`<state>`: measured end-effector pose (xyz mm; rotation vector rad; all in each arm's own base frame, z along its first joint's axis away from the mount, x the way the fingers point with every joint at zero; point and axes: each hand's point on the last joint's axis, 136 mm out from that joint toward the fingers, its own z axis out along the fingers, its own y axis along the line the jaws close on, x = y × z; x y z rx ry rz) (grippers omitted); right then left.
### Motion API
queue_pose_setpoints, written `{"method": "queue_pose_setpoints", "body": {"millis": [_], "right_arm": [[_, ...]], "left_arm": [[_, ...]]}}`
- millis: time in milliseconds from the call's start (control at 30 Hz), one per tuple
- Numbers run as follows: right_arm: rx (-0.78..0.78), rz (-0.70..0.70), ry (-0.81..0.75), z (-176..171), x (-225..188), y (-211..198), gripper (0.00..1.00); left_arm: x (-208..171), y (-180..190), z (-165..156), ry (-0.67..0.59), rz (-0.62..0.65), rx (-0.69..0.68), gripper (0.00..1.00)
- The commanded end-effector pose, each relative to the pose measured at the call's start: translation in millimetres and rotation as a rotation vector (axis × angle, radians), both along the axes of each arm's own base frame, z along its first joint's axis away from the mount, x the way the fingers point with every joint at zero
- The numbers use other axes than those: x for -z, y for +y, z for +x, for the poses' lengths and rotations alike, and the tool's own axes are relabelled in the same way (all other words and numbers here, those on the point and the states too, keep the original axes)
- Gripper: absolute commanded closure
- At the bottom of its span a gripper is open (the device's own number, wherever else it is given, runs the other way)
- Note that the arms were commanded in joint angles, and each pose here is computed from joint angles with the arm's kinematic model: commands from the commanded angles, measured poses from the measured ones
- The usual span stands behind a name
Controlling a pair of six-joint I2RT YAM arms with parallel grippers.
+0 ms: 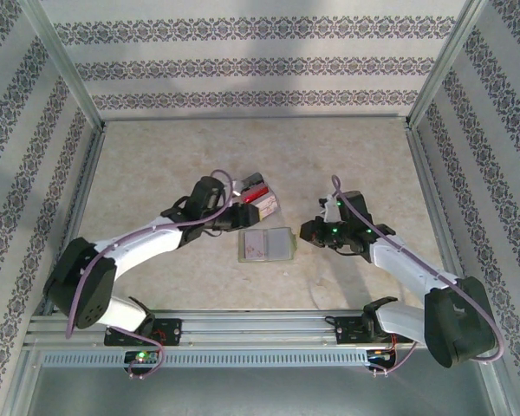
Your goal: Take the credit cards out of the card holder
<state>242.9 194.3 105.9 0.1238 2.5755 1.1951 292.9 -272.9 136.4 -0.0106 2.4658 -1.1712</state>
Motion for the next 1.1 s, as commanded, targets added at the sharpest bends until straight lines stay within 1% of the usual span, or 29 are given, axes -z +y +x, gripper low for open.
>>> {"method": "queue_pose_setpoints", "body": {"millis": [0, 100, 200, 367, 533, 600, 800, 1067], "right_arm": [[-0.043, 0.019, -0.009, 3.2, -11.3, 24.5, 0.96], [-0.079, -0.016, 0.014, 2.2, 0.8, 45.5, 0.96], [-0.087, -0.062, 0.043, 4.7, 19.9, 56.5, 0.97], [-0.037, -0.148, 0.072, 8.7, 50.3, 44.8, 0.98], [-0.040, -0.207, 0.134, -0.9, 76.1, 32.0, 0.98], [-0.035, -0.221, 0.143, -3.3, 81.6, 27.9, 0.98], [-0.040, -0.238, 0.152, -4.9, 87.3, 25.2, 0.98], [-0.046, -0.250, 0.155, -5.7, 91.5, 24.5, 0.98]], "left_arm": [[28.9, 33.5, -16.0, 0.077, 0.094, -0.060, 0.56], [40.2, 46.6, -21.9, 0.102, 0.101, -0.100, 0.57], [48.5, 52.2, -25.5, 0.113, 0.109, -0.120, 0.60], [55.1, 56.4, -26.7, 0.121, 0.121, -0.138, 0.63], [57.4, 41.6, -26.4, 0.140, 0.084, -0.090, 0.65], [58.3, 33.5, -24.9, 0.146, 0.062, -0.078, 0.68], [60.8, 6.6, -19.5, 0.155, 0.024, -0.023, 0.76], [70.6, -4.7, -11.4, 0.177, 0.041, 0.015, 0.80]]}}
